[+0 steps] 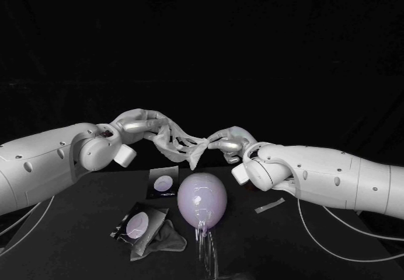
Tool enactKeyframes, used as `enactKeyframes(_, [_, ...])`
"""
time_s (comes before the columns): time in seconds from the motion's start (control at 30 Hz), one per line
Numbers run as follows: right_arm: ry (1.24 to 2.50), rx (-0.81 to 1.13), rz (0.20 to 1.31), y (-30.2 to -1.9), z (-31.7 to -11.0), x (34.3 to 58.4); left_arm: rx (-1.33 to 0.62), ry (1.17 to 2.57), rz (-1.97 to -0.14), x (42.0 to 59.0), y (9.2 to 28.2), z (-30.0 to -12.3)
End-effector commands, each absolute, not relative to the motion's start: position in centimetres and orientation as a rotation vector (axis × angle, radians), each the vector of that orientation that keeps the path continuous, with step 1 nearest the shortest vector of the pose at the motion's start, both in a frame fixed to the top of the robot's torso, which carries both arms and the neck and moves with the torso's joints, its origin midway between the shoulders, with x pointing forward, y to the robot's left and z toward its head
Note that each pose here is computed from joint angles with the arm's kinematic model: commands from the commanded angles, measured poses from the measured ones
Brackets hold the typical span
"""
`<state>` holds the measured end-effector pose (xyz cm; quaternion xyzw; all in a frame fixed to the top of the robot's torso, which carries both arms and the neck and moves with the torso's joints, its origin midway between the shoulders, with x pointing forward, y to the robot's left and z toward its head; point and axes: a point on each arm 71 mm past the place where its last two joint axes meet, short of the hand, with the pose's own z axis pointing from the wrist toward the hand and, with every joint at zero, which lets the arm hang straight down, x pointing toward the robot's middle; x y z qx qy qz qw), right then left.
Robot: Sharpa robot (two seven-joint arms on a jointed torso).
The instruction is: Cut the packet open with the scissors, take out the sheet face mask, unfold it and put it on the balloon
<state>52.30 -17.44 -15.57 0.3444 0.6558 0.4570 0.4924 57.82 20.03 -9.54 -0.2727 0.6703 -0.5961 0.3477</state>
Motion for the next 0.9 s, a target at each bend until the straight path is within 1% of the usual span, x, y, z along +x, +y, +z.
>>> enactKeyframes(0.03, [1.582,0.817,1.126,-17.2,-15.3,52.2,-0.693,1.694,-1.573,57.8,19.9,-9.1])
enactKeyframes(0.57, [1.573,0.819,1.119,-17.3,-15.3,52.3,-0.746,1.676,-1.672,57.4,19.5,-8.9])
enactKeyframes(0.73, [1.561,0.817,1.108,-17.1,-15.3,52.8,-0.782,1.686,-1.686,57.2,19.0,-9.0])
enactKeyframes(0.9, [1.546,0.814,1.094,-17.0,-15.4,53.6,-0.825,1.692,-1.659,57.1,18.3,-9.1])
